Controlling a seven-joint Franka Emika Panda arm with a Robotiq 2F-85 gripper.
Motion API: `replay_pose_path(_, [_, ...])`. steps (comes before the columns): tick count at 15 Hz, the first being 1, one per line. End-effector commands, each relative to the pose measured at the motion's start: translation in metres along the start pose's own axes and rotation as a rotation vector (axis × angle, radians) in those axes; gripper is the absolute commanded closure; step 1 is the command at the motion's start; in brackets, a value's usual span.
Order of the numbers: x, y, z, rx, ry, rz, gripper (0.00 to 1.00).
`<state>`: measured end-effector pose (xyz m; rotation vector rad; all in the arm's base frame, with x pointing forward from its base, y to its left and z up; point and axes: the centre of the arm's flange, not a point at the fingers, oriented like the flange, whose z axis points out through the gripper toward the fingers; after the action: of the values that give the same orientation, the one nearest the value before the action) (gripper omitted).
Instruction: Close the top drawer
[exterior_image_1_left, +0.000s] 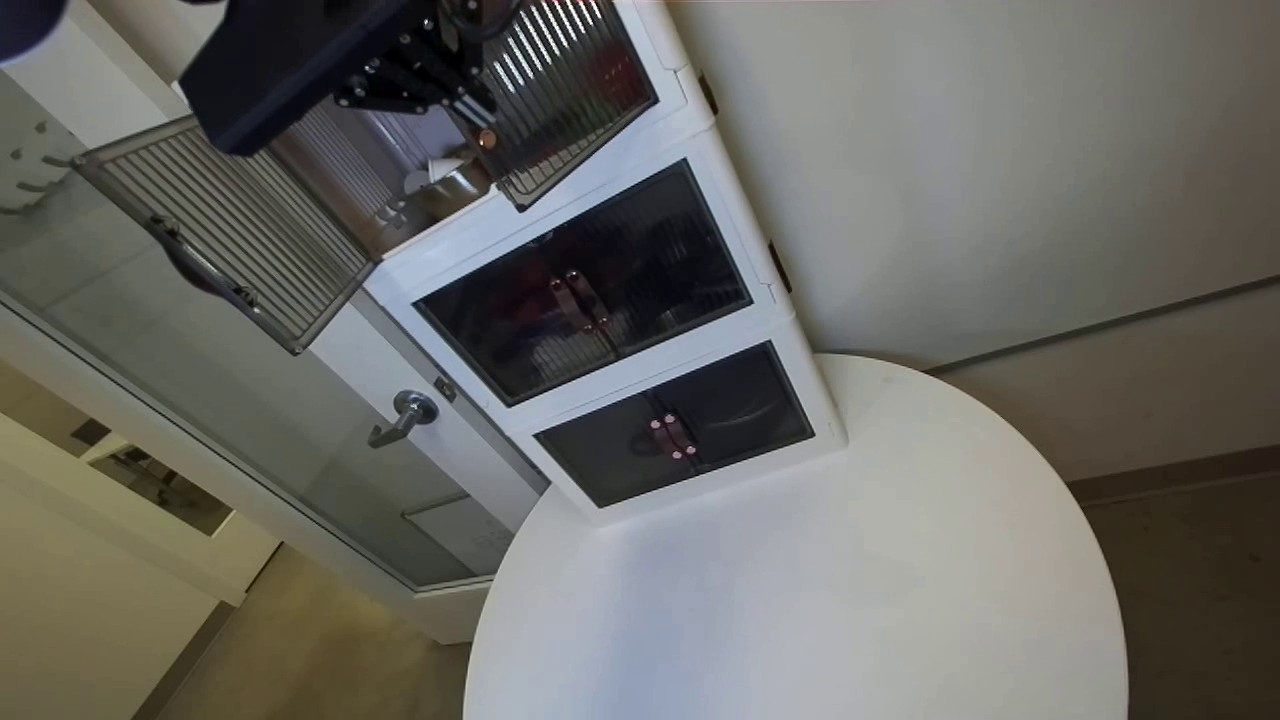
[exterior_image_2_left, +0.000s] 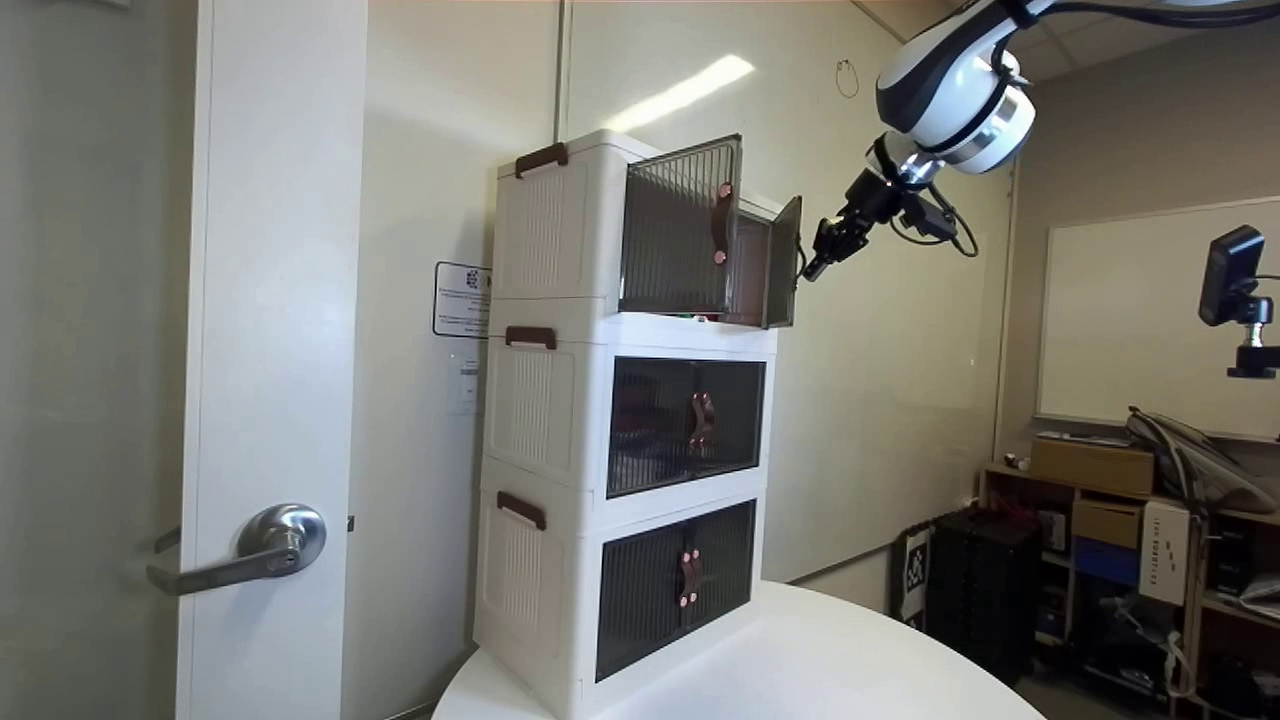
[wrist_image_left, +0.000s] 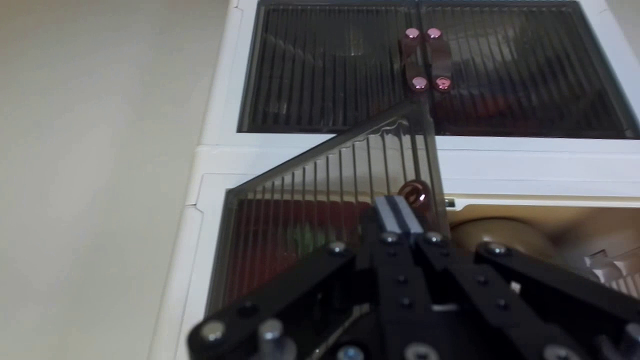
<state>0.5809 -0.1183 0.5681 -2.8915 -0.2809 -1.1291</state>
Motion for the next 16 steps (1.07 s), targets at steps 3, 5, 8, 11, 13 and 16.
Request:
replay_pose_path(3, [0.003, -0.030, 0.004, 0.073, -0.007, -0.063, 1.00])
replay_pose_path(5, [0.008, -0.041, 0.007, 0.070, 0.015, -0.085, 1.00])
replay_pose_path(8, [0.016, -0.056, 0.012, 0.049, 0.059, -0.126, 1.00])
replay_pose_path(11, [0.022, -0.062, 0.016, 0.026, 0.092, -0.159, 1.00])
replay_pose_path(13, [0.023, -0.062, 0.019, 0.022, 0.100, -0.170, 1.00])
replay_pose_path(16, [0.023, -0.058, 0.021, 0.078, 0.068, -0.183, 1.00])
